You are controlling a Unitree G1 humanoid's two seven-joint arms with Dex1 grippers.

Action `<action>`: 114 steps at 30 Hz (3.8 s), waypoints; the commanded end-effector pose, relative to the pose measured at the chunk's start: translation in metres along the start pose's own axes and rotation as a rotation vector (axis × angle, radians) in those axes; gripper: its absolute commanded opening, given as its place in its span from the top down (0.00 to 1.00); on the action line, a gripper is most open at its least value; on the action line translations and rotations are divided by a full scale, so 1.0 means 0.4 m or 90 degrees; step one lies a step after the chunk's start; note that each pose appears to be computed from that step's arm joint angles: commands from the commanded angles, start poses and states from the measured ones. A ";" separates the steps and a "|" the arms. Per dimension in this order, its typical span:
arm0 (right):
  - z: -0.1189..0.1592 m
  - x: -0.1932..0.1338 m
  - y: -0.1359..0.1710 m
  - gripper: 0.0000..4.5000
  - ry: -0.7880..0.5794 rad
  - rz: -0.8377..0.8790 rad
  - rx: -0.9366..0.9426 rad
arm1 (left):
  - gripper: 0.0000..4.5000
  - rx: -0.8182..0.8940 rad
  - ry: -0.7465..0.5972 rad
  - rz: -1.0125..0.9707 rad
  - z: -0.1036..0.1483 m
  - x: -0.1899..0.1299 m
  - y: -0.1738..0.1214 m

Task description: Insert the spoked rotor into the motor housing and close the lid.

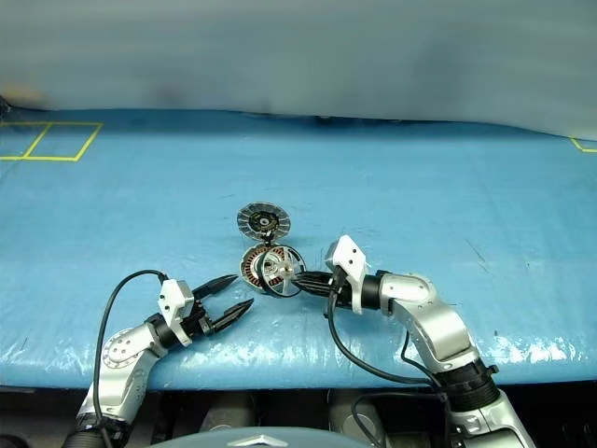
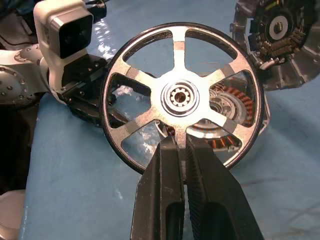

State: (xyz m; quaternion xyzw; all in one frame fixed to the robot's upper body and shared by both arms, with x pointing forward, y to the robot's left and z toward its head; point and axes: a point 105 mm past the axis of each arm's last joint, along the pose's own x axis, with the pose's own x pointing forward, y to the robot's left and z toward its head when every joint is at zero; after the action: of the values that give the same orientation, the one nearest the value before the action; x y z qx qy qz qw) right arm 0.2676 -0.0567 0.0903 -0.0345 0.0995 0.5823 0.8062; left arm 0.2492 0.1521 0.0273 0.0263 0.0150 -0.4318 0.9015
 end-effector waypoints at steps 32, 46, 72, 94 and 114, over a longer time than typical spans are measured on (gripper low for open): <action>0.026 0.081 -0.064 0.99 0.004 -0.012 -0.071 | 0.24 0.026 -0.032 0.002 0.026 0.000 0.004; 0.001 0.080 -0.064 0.94 0.037 -0.010 -0.073 | 0.24 0.026 -0.026 0.008 0.020 -0.003 0.005; 0.028 0.146 -0.079 1.00 -0.007 -0.032 -0.045 | 0.24 0.029 -0.021 0.016 0.015 -0.008 0.007; 0.040 0.141 -0.079 1.00 -0.059 -0.082 -0.041 | 0.24 0.030 -0.021 0.025 0.015 -0.013 0.006; 0.122 0.133 -0.265 1.00 -0.046 -0.216 -0.069 | 0.24 0.041 -0.027 0.046 0.022 -0.026 0.015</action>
State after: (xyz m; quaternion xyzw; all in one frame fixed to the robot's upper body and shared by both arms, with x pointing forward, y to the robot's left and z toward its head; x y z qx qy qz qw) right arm 0.3882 -0.0405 0.1132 -0.0759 0.0487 0.4266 0.8999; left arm 0.2458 0.1626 0.0269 0.0363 0.0030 -0.4019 0.9150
